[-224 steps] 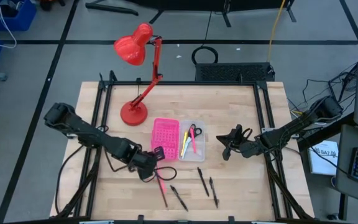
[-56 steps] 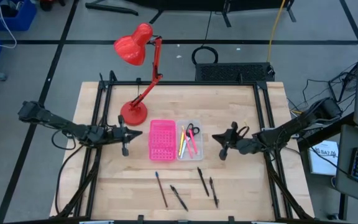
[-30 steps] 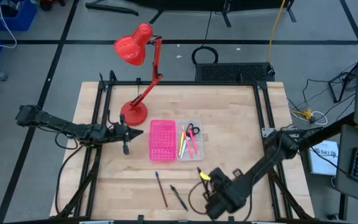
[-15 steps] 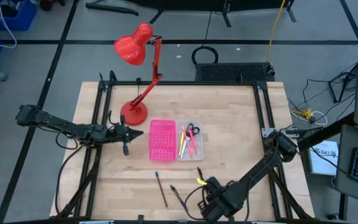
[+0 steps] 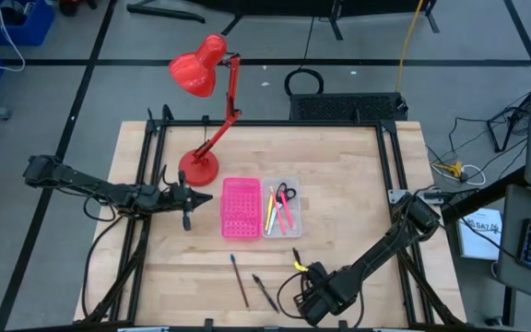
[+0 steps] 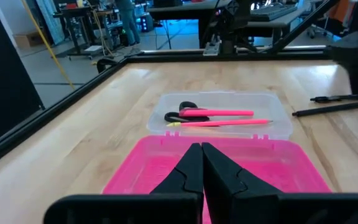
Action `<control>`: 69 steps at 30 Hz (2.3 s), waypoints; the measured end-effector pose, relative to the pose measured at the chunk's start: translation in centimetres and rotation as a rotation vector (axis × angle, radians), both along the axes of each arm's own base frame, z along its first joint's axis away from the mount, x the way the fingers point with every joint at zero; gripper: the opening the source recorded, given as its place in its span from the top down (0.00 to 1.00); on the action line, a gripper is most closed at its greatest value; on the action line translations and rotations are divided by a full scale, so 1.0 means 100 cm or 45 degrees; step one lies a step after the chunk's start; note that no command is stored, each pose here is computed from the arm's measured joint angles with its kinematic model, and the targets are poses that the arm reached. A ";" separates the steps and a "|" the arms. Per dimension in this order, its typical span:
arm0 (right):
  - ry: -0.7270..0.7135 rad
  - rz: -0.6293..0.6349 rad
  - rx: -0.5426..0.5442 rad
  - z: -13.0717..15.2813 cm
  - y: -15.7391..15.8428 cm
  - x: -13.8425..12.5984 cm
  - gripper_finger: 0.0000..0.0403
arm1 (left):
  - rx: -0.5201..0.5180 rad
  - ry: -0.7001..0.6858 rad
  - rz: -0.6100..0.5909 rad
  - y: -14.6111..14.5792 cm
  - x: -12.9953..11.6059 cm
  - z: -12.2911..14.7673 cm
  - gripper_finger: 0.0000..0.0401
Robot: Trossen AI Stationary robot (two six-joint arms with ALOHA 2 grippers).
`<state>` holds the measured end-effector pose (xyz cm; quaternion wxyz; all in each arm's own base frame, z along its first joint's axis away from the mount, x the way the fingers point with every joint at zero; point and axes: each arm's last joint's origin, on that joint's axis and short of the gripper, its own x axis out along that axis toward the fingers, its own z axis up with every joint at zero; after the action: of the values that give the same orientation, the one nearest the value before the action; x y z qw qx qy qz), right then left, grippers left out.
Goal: Pick & place school supplies into a supply box
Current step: Put the right black pen into the supply box
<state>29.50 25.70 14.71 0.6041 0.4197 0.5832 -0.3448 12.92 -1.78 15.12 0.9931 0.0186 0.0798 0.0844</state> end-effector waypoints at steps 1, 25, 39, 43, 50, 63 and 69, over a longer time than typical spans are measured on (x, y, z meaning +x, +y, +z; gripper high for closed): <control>-0.006 0.007 0.011 -0.004 -0.001 -0.002 0.63 | 0.000 0.000 0.000 0.000 0.000 0.000 0.99; 0.141 0.134 -0.063 -0.041 -0.030 -0.028 0.93 | -0.038 0.018 -0.029 -0.001 0.000 -0.002 0.99; 0.085 -0.040 -0.187 0.049 -0.048 -0.072 0.94 | -0.049 0.040 -0.028 -0.001 0.000 -0.003 0.99; -0.143 -0.100 -0.193 0.073 -0.057 -0.069 0.94 | -0.055 0.043 -0.027 -0.001 -0.001 -0.004 0.99; -0.426 -0.122 -0.215 0.104 -0.080 -0.053 0.94 | -0.068 0.054 -0.023 -0.001 -0.001 -0.005 0.99; -0.616 -0.126 -0.278 0.117 -0.155 0.023 0.94 | -0.047 0.074 -0.026 -0.001 -0.001 -0.006 0.99; -0.541 -0.086 -0.211 0.092 -0.191 0.052 0.94 | -0.044 0.075 -0.027 -0.001 -0.001 -0.006 0.99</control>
<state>34.66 6.64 23.94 0.7338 0.4511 0.3983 -0.3155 12.82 -1.84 14.52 0.9913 0.0049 0.1104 0.0719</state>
